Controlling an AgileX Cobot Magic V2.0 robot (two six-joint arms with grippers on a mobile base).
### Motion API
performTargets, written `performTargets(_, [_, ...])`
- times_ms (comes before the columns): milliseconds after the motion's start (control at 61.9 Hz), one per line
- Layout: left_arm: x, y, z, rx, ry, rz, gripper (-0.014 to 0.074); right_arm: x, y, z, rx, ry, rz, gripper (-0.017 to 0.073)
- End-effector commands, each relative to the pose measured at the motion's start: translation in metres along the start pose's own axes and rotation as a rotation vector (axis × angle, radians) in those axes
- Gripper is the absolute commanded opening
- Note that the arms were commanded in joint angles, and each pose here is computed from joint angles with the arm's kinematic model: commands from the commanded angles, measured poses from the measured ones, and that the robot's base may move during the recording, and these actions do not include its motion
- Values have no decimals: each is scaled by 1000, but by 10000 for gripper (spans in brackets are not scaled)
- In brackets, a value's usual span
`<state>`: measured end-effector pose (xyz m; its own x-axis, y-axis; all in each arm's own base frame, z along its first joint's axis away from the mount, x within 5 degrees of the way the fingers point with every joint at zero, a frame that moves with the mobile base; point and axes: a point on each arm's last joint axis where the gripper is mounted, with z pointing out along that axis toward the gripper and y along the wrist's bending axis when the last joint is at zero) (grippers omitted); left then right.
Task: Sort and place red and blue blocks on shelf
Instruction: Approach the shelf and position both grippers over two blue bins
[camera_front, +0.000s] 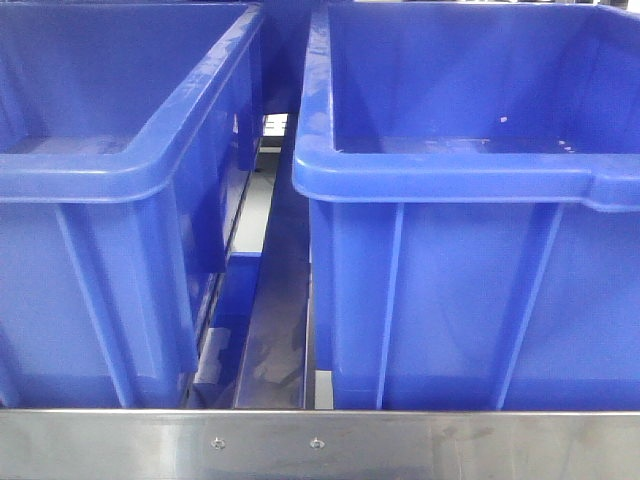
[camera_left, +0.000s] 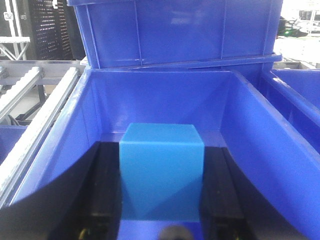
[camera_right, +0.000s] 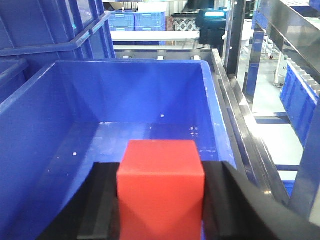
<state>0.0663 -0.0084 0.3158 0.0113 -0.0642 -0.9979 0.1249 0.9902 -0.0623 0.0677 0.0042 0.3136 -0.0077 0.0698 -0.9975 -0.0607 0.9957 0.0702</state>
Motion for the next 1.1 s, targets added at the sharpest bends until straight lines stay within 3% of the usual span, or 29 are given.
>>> performTargets(0, [-17, -1, -1, 4, -111, -4, 122, -17, 0, -1, 3, -112, -18, 56])
performTargets(1083, [-18, -1, -1, 7, -114, -17, 122, -19, 1, -1, 1, -130, -13, 56])
